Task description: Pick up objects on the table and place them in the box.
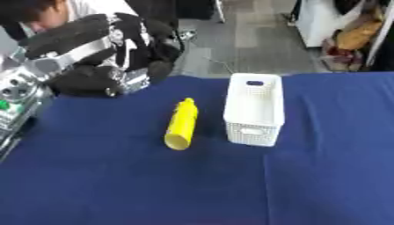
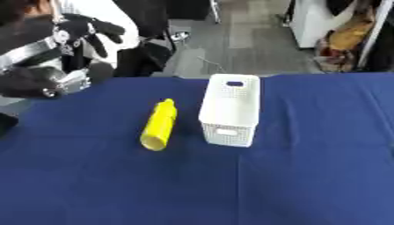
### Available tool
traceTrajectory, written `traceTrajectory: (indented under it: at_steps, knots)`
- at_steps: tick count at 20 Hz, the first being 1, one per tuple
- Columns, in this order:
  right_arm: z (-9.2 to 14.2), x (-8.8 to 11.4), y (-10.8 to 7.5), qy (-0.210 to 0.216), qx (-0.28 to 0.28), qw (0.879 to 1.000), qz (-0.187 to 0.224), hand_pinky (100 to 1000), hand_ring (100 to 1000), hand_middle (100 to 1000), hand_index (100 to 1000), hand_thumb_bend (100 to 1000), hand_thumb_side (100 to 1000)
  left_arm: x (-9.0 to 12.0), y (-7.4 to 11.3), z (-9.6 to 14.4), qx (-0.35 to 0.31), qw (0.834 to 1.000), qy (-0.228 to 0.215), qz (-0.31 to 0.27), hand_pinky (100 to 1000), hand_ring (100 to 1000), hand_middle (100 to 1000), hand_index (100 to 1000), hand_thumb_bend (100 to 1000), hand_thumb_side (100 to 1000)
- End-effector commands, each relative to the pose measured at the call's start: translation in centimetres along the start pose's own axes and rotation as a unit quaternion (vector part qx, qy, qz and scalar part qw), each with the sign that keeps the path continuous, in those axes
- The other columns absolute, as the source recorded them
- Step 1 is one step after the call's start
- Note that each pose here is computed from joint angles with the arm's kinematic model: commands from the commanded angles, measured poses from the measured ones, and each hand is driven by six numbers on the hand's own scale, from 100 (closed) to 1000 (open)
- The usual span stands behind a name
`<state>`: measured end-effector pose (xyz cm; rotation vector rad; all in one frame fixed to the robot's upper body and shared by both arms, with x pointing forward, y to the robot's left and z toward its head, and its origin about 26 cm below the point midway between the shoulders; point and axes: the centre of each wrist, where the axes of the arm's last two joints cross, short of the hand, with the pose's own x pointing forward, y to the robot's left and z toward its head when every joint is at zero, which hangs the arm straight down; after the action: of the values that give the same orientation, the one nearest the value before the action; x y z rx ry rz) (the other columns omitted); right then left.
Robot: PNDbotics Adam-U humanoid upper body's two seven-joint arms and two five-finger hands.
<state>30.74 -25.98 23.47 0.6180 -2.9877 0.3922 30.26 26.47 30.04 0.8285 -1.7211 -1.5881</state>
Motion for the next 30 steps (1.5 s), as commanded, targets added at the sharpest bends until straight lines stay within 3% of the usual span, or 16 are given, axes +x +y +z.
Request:
traceTrajectory:
  at_steps: [1,4,10,13,20,21,22,30]
  knots:
    - [-0.8,0.3,0.0,-0.007,0.011,1.000,-0.001,212,279,326,447,100,1000,0.5,1.1,0.1,-0.045,0.998,0.029,-0.028,533,744,859,940,439,1000]
    - [-0.8,0.2,0.0,-0.008,0.011,1.000,-0.003,213,279,326,447,100,1000,0.9,1.6,-0.2,-0.101,0.993,0.050,-0.022,590,770,855,915,495,1000]
    - [-0.9,0.2,0.1,-0.007,0.013,1.000,-0.006,213,279,325,446,100,1000,0.5,2.4,-1.2,-0.170,0.980,0.104,-0.025,582,802,838,853,549,1000]
    - [-1.0,0.1,0.2,-0.007,0.013,1.000,-0.009,213,279,325,446,100,1000,-1.0,1.7,-2.5,-0.192,0.973,0.127,-0.018,587,822,834,842,565,1000]
    - [-1.3,0.0,0.3,-0.011,0.012,1.000,-0.016,214,279,325,446,100,1000,-5.0,-0.6,-5.4,-0.239,0.954,0.178,-0.028,579,830,809,809,728,1000]
    - [-1.3,0.0,0.4,-0.011,0.012,1.000,-0.017,213,279,325,446,100,1000,-5.6,-1.0,-5.7,-0.246,0.951,0.186,-0.030,580,829,809,809,718,1000]
    - [-1.3,0.0,0.4,-0.012,0.012,1.000,-0.018,214,279,325,446,100,1000,-6.0,-1.2,-6.0,-0.250,0.949,0.189,-0.032,597,841,815,814,779,1000]
    - [-1.9,-0.3,0.8,-0.018,0.002,0.999,-0.031,214,278,325,445,100,1000,-10.0,-3.2,-7.1,-0.283,0.927,0.246,-0.030,602,838,810,815,867,1000]
